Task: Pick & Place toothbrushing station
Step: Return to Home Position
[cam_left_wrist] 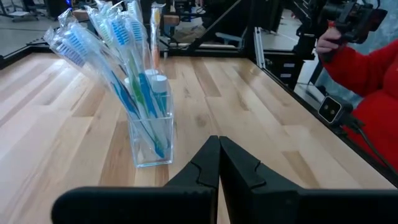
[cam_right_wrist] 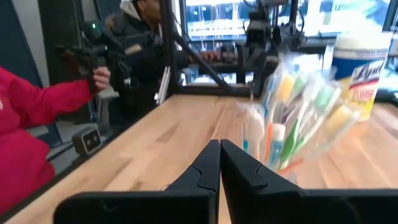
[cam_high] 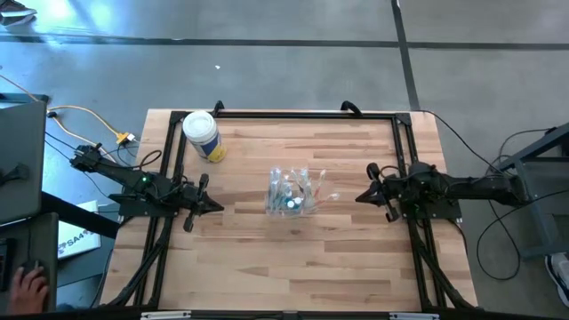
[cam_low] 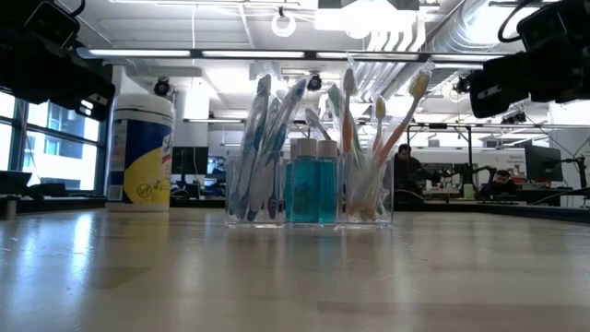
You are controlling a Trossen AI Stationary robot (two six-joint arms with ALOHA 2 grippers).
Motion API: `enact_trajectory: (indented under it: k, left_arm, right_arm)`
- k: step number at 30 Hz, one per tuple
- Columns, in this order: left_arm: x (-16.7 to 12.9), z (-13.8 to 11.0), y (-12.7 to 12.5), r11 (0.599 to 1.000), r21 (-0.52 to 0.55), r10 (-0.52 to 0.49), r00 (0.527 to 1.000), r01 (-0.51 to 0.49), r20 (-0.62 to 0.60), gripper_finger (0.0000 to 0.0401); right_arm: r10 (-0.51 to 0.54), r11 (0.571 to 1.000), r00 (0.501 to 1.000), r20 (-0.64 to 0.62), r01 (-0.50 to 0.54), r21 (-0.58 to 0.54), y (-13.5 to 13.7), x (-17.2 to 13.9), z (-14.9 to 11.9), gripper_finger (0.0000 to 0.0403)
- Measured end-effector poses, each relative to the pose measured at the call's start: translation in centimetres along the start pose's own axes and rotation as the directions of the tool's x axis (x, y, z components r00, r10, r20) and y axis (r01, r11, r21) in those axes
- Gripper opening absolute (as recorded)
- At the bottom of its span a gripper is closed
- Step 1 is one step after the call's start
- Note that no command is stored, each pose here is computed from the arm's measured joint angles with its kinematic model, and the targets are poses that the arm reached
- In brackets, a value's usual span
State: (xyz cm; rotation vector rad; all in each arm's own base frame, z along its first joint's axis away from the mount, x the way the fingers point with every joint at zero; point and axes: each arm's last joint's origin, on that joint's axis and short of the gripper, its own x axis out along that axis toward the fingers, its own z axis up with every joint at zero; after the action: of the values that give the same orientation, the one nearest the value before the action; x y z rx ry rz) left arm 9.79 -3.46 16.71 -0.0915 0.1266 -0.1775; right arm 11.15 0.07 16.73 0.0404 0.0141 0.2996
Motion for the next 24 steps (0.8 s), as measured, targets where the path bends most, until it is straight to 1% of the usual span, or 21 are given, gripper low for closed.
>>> enact_trajectory:
  k: [4,24]
  left_arm:
    - [0.00,0.01,0.00,1.000,0.000,0.000,1.000,0.000,0.001,0.0003]
    - [0.01,-0.01,0.00,1.000,0.000,0.000,1.000,0.000,0.001,0.0004]
  right_arm:
    - [-0.001,1.000,1.000,-0.021,0.001,-0.005,-0.01,0.00,-0.21,0.0005]
    - [-0.001,1.000,1.000,-0.021,0.001,-0.005,-0.01,0.00,-0.24,0.0005]
